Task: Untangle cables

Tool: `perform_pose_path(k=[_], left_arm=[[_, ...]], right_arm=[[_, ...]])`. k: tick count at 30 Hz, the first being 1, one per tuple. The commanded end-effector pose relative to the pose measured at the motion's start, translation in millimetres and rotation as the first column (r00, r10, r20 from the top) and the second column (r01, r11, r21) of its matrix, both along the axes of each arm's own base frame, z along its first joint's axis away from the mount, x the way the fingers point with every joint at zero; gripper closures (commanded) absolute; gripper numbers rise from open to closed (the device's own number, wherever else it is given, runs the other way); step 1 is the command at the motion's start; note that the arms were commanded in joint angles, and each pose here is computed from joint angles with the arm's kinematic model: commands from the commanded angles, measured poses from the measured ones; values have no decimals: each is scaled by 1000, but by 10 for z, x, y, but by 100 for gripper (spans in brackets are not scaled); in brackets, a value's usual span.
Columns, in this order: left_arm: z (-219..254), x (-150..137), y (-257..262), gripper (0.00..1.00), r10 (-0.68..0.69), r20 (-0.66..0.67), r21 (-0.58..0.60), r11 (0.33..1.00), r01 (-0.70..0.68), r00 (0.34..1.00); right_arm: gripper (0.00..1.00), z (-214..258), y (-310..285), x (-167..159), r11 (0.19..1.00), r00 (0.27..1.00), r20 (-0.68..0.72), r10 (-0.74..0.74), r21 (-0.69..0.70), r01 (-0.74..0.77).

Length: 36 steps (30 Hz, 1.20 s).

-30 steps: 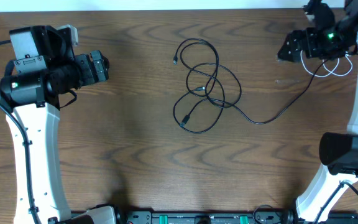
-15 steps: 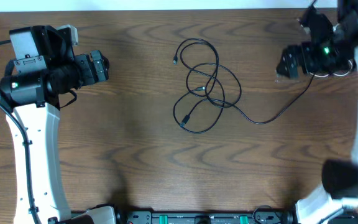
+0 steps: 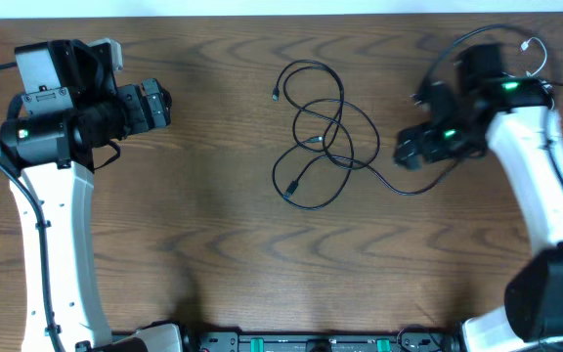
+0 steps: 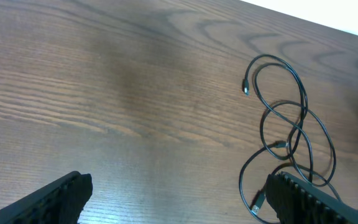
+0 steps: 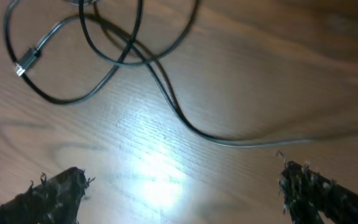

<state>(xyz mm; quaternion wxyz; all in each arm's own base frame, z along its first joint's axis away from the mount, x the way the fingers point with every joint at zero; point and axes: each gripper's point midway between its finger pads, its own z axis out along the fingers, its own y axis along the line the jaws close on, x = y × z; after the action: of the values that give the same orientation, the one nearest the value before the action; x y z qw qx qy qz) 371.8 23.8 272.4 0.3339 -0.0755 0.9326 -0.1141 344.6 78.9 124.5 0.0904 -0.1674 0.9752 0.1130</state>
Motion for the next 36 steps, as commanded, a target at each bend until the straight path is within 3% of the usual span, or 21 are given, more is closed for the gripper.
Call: perform_pose_path(k=[1, 15, 36], left_arm=[[-4, 14, -15, 6, -5, -1, -5, 1000, 5, 1000], [-4, 14, -14, 6, -5, -1, -5, 1000, 5, 1000], [-5, 13, -15, 6, -5, -2, -5, 1000, 5, 1000]], right_arm=[[2, -215, 137, 8, 995, 995, 6, 100, -8, -100], [12, -985, 342, -1, 970, 964, -114, 242, 13, -242], [19, -1324, 339, -57, 970, 963, -113, 243, 13, -243]])
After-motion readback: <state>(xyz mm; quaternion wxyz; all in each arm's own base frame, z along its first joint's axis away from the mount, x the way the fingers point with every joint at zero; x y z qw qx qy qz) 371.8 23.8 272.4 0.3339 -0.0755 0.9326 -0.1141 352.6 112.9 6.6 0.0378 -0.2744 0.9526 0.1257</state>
